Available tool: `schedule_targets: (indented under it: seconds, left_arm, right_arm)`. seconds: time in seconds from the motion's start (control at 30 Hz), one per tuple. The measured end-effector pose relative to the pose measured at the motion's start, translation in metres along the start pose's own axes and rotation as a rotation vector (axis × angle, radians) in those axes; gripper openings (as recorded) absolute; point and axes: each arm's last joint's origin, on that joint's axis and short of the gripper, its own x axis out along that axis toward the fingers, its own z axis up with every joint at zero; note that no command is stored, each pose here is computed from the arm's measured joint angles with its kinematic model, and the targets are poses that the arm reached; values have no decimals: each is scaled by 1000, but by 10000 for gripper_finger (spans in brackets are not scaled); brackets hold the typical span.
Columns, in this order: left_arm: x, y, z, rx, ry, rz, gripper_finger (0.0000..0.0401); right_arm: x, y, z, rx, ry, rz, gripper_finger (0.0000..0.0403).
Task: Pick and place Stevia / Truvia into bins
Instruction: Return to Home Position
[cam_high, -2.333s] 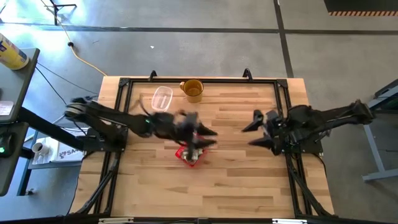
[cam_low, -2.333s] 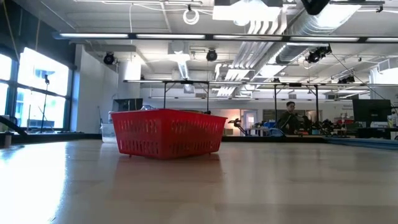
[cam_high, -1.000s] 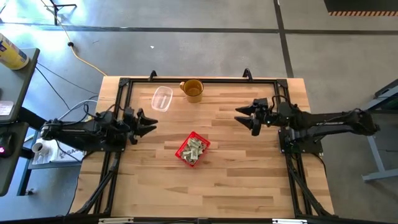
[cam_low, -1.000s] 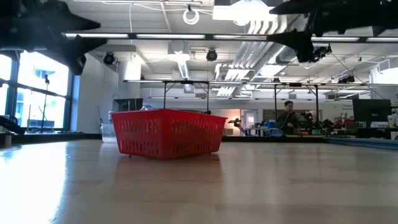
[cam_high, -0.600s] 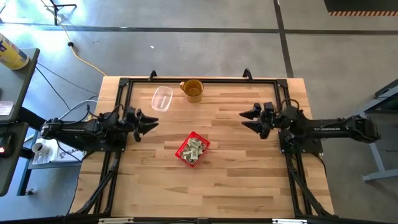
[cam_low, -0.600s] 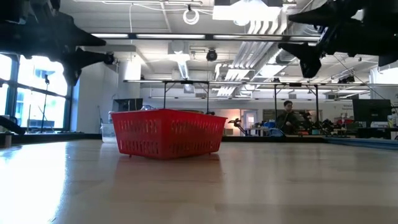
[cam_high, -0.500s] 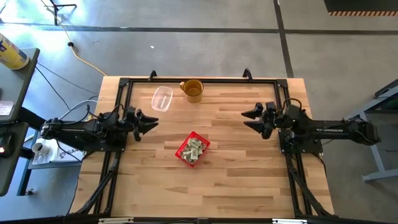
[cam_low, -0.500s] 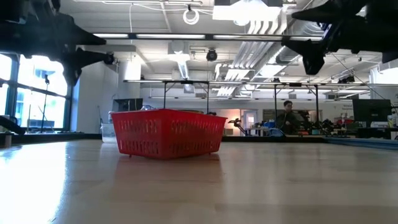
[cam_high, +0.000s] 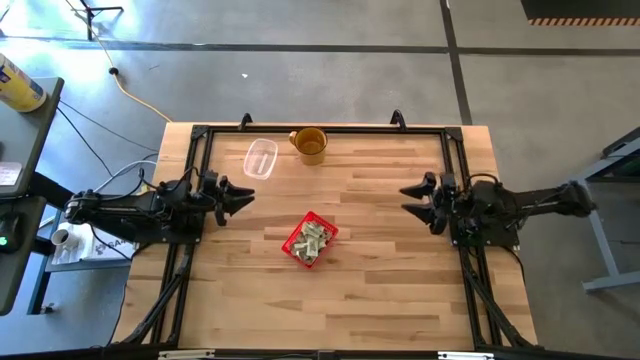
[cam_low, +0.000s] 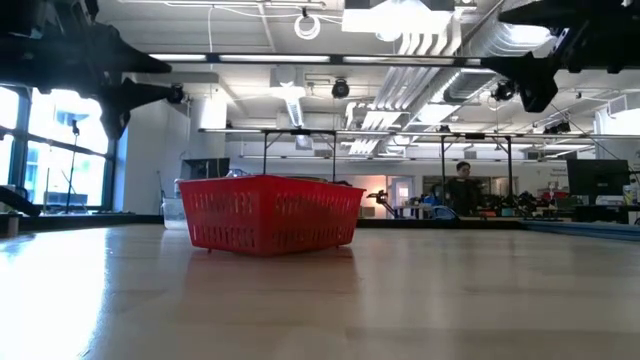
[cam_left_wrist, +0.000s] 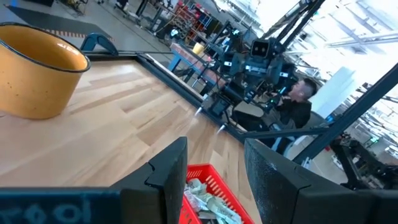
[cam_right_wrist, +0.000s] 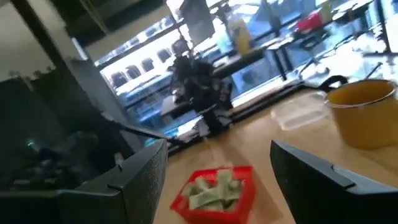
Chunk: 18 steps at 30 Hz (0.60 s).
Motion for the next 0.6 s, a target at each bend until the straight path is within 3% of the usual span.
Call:
schedule_targets:
  seconds: [0.17,0.4,0.6]
  left_arm:
    - [0,2,-2,6,21,18,193]
    - [0,3,-4,11,40,31,193]
    - [0,3,-4,12,40,31,193]
  right_arm:
    - [-7,-3,-3,-7,-34,-2,275]
    - [-12,-19,-29,50,-14,-13,275]
    - [-16,-22,-31,2,-18,9,275]
